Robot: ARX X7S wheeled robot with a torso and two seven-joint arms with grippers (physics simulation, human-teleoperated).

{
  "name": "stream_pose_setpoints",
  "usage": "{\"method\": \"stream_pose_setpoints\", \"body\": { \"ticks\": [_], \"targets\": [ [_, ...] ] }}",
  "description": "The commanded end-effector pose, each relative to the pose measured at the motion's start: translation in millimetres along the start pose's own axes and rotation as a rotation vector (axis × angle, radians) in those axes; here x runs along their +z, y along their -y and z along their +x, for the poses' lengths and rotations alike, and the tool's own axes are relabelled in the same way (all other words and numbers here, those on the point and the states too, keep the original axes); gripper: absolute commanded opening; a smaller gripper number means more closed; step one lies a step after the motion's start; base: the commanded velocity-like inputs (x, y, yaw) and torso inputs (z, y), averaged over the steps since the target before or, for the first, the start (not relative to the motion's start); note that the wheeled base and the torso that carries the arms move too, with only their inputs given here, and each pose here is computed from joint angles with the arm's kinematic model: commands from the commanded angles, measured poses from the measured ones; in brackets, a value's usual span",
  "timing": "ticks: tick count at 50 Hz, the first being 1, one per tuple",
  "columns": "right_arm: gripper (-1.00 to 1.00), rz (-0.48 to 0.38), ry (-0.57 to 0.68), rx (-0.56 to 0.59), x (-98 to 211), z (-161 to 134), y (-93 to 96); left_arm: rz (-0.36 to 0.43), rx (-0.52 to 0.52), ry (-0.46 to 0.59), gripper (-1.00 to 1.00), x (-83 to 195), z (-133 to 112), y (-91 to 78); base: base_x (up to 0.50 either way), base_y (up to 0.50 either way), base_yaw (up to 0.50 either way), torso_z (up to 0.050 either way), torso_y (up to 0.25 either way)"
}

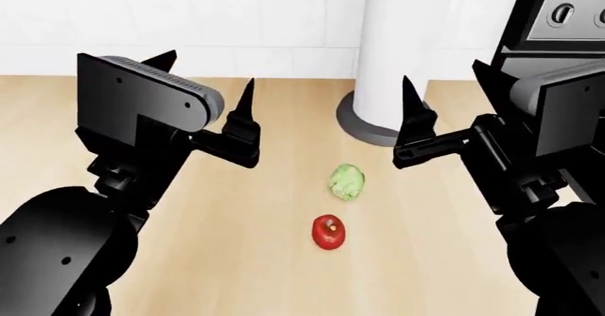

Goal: Pick the brussel sprout, cherry from the counter and place them in the cabinet. Then close the cabinet.

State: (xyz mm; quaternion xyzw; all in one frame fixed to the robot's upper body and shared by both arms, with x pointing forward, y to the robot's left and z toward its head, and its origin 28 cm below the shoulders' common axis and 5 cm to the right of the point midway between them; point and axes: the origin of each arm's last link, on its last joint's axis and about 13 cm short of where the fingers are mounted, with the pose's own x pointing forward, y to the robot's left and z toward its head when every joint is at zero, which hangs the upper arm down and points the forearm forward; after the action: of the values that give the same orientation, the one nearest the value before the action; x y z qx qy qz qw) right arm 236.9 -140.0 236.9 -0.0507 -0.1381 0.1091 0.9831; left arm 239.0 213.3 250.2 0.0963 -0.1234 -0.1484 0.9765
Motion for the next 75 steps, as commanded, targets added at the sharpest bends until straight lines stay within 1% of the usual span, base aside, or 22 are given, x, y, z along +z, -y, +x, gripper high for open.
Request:
{"method": "stream_pose_setpoints", "body": {
  "ticks": [1, 5, 6, 10, 14, 16, 17, 22, 26, 31, 35, 48, 54, 69, 75],
  "targets": [
    [1.00, -0.010, -0.011, 0.015, 3.7, -0.4, 2.7, 0.022, -0.107, -0.013, 1.00, 1.1, -2.0, 4.9, 0.00, 0.00, 0.00, 0.000, 0.000],
    [1.00, -0.011, -0.025, 0.020, 3.6, -0.5, 4.3, 0.054, -0.265, -0.061, 1.00, 0.9, -3.4, 11.4, 0.00, 0.00, 0.00, 0.000, 0.000],
    [1.00, -0.011, -0.028, 0.020, 3.4, -0.3, 4.7, 0.064, -0.290, -0.071, 1.00, 0.9, -2.9, 12.2, 0.00, 0.00, 0.00, 0.000, 0.000],
    [1.00, -0.014, -0.035, 0.017, 3.3, 0.3, 6.3, 0.063, -0.373, -0.087, 1.00, 2.2, -1.0, 13.1, 0.00, 0.00, 0.00, 0.000, 0.000],
    [1.00, -0.008, -0.039, 0.006, 2.6, 1.6, 8.3, -0.001, -0.479, -0.085, 1.00, 3.8, 3.3, 11.3, 0.00, 0.00, 0.00, 0.000, 0.000],
    [1.00, -0.005, -0.042, 0.002, 2.0, 2.0, 8.7, -0.011, -0.545, -0.100, 1.00, 2.6, 4.4, 11.1, 0.00, 0.00, 0.00, 0.000, 0.000],
    [1.00, -0.004, -0.043, 0.000, 1.9, 2.3, 8.9, -0.002, -0.587, -0.110, 1.00, 1.6, 3.5, 12.3, 0.00, 0.00, 0.00, 0.000, 0.000],
    [1.00, -0.004, -0.047, -0.006, 0.3, 3.4, 9.6, 0.015, -0.688, -0.164, 1.00, -2.9, 2.0, 17.0, 0.00, 0.00, 0.00, 0.000, 0.000],
    [1.00, -0.005, -0.050, -0.013, -0.4, 3.5, 10.6, 0.012, -0.742, -0.184, 1.00, -2.6, 2.9, 17.5, 0.00, 0.00, 0.00, 0.000, 0.000],
    [1.00, -0.004, -0.053, -0.019, -2.8, 4.5, 11.2, 0.012, -0.784, -0.209, 1.00, -2.8, 8.4, 17.9, 0.00, 0.00, 0.00, 0.000, 0.000],
    [1.00, -0.004, -0.054, -0.021, -2.6, 4.5, 11.3, 0.027, -0.807, -0.245, 1.00, -7.1, 11.5, 20.5, 0.00, 0.00, 0.00, 0.000, 0.000],
    [1.00, -0.006, -0.055, -0.030, -1.1, 4.8, 14.0, 0.030, -0.864, -0.315, 1.00, -20.4, 10.8, 29.1, 0.00, 0.00, 0.00, 0.000, 0.000],
    [1.00, 0.000, -0.062, -0.032, -4.3, 5.7, 13.7, 0.039, -0.863, -0.353, 1.00, -28.5, 12.0, 30.9, 0.00, 0.00, 0.00, 0.000, 0.000],
    [1.00, -0.007, -0.070, -0.031, -4.6, 5.7, 13.7, 0.034, -0.872, -0.391, 1.00, -41.0, 13.7, 37.8, 0.00, 0.00, 0.00, 0.000, 0.000],
    [1.00, -0.008, -0.072, -0.033, -4.1, 5.8, 14.0, 0.033, -0.866, -0.417, 1.00, -47.9, 14.9, 37.5, 0.00, 0.00, 0.00, 0.000, 0.000]
  ]
}}
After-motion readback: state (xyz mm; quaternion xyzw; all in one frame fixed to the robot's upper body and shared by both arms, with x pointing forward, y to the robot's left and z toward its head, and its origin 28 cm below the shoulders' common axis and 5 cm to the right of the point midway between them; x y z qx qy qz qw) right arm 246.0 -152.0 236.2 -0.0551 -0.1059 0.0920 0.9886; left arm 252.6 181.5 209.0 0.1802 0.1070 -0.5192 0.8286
